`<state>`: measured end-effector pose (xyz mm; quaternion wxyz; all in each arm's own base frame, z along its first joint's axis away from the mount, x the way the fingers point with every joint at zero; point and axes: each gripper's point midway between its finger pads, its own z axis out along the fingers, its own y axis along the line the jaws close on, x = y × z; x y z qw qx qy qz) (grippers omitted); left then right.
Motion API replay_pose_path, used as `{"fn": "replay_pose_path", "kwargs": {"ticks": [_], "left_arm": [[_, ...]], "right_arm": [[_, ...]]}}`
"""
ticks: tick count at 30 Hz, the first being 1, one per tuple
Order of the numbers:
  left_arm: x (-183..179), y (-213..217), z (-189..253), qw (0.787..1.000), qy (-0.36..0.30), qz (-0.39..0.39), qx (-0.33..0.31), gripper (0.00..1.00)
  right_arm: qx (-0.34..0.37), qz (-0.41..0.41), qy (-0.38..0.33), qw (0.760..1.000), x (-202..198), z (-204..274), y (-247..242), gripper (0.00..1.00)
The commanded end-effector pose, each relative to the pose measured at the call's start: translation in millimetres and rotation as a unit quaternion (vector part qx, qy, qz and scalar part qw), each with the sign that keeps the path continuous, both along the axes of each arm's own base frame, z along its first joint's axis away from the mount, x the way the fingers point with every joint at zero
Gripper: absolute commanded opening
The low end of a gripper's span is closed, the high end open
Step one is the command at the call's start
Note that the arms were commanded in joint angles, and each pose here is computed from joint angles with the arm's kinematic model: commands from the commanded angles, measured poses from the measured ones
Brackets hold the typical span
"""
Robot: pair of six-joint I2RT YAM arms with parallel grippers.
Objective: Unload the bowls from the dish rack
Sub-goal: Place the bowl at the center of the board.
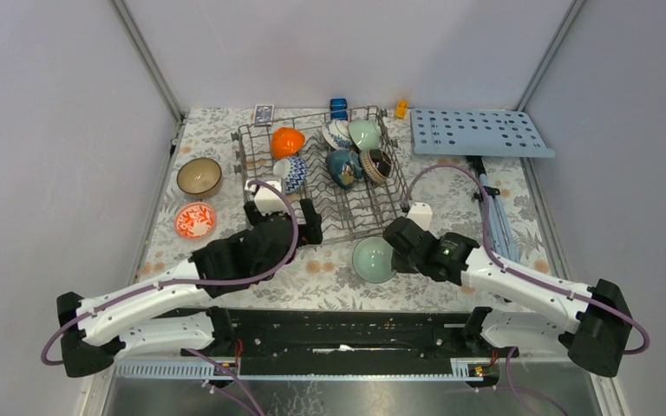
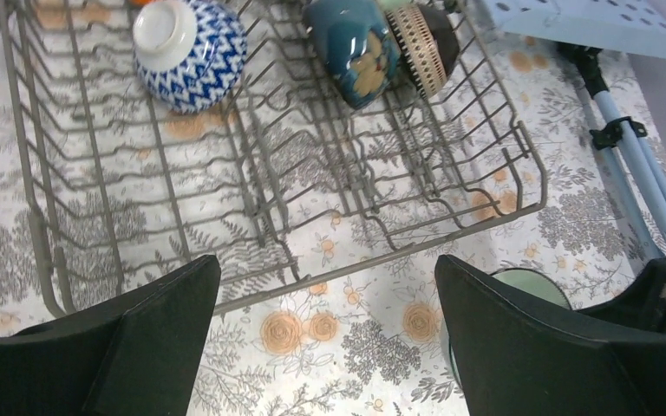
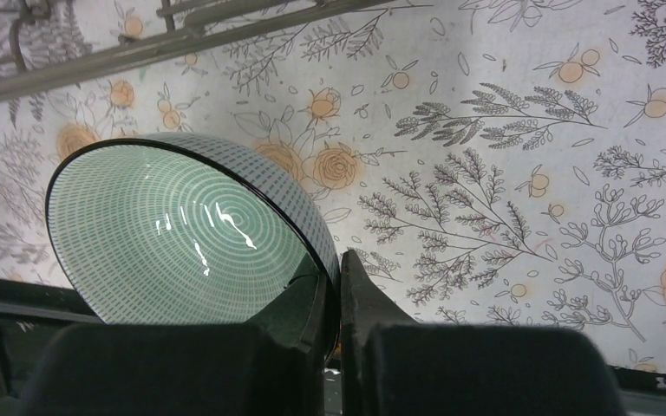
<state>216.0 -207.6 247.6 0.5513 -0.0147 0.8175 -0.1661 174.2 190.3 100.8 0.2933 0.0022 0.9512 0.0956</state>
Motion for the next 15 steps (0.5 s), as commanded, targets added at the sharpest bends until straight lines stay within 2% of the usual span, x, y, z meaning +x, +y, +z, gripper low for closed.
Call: {"fn": "replay_pose_path", "kwargs": {"ticks": [1,5,9,15], "left_arm": [[-2,5,-11,0.997,0.047,0.041,-0.050,0.99],[-2,4,-23,0.993,0.076,0.053,-0.072,0.99],[-2,1,-30,0.992,0.089,0.050,-0.071,0.99],[-3,1,-33,0.993,0.092,0.043,-0.058,0.99]], "right_arm": [[0.030,-0.084,-0.016,0.996,15,11,-7,0.00],[0.001,-0.116,0.010,0.993,12,0,-15,0.00],[0.021,-0.162,-0.009,0.987,18,6,-26,0.00],[0.015,-0.226,-0.037,0.973,42,25,-81,0.00]]}}
